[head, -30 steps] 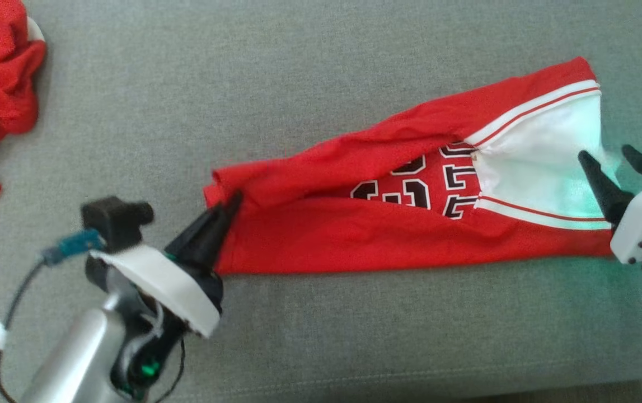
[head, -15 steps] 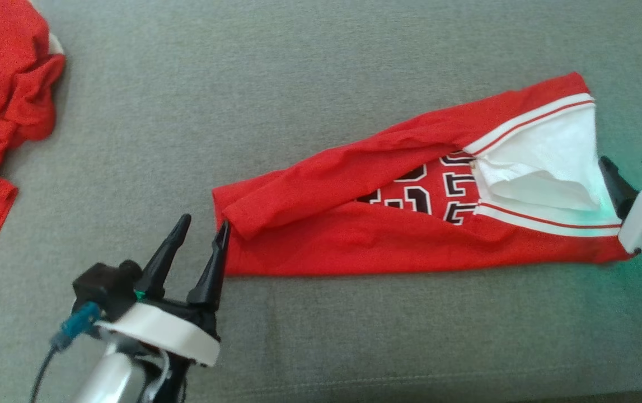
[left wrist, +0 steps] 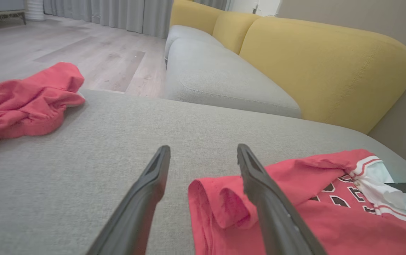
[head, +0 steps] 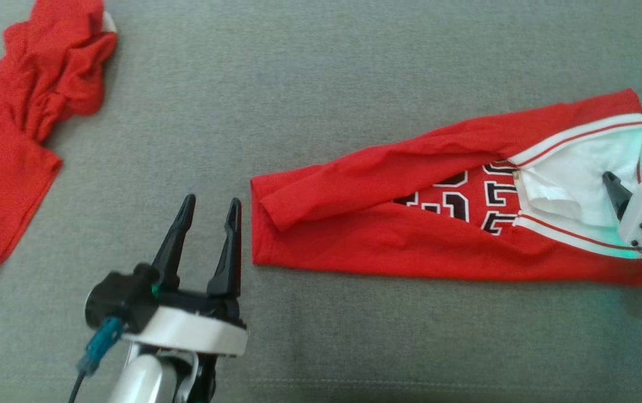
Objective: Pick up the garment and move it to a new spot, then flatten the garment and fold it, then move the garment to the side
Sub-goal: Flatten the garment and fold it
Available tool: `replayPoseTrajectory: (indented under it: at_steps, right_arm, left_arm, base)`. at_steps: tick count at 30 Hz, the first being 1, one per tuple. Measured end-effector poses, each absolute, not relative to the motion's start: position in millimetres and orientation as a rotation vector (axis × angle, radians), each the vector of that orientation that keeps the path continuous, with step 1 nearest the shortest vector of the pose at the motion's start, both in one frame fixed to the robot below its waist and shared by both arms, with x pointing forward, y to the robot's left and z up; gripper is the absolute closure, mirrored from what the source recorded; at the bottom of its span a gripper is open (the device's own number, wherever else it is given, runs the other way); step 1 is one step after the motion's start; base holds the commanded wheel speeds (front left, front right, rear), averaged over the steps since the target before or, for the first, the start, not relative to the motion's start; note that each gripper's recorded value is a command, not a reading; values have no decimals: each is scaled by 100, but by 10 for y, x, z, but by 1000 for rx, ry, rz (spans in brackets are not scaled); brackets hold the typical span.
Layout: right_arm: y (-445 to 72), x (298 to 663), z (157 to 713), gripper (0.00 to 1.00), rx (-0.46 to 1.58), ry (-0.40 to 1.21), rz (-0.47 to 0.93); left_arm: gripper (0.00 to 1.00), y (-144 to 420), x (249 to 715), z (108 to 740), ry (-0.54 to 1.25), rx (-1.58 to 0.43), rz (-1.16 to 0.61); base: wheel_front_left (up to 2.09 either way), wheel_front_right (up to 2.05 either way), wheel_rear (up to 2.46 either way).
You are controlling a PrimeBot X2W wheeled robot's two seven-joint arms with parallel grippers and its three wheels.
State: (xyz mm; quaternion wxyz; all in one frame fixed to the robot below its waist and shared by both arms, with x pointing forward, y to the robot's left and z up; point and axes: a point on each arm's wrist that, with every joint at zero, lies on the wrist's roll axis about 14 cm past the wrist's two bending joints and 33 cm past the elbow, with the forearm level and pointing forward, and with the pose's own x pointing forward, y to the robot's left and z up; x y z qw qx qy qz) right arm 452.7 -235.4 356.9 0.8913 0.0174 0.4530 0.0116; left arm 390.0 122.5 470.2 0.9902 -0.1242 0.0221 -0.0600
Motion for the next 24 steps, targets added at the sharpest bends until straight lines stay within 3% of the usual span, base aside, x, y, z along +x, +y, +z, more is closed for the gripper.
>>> replayPoseTrajectory:
  at_steps: [1,8,18,24]
  right_arm:
    - [-2333,4547,3576,100,52,931,28]
    - [-2318,4635,3749,100,90,807,57]
    - [-3425,4739,4418,100,-2,605,-157]
    - [-3056,4902,4880,100,-10,476,-30]
  left_arm:
    - [0,1241,3869,4716,41,-244,-115]
    - [0,1345,3704,4721,43,-235,-84]
    - [0,1307,3634,4846,14,-285,-78]
    - [0,1324,3540,4866,12,-289,-61]
  base:
    - [0,0,0]
    - [0,0,0]
    - [0,0,0]
    - [0,0,0]
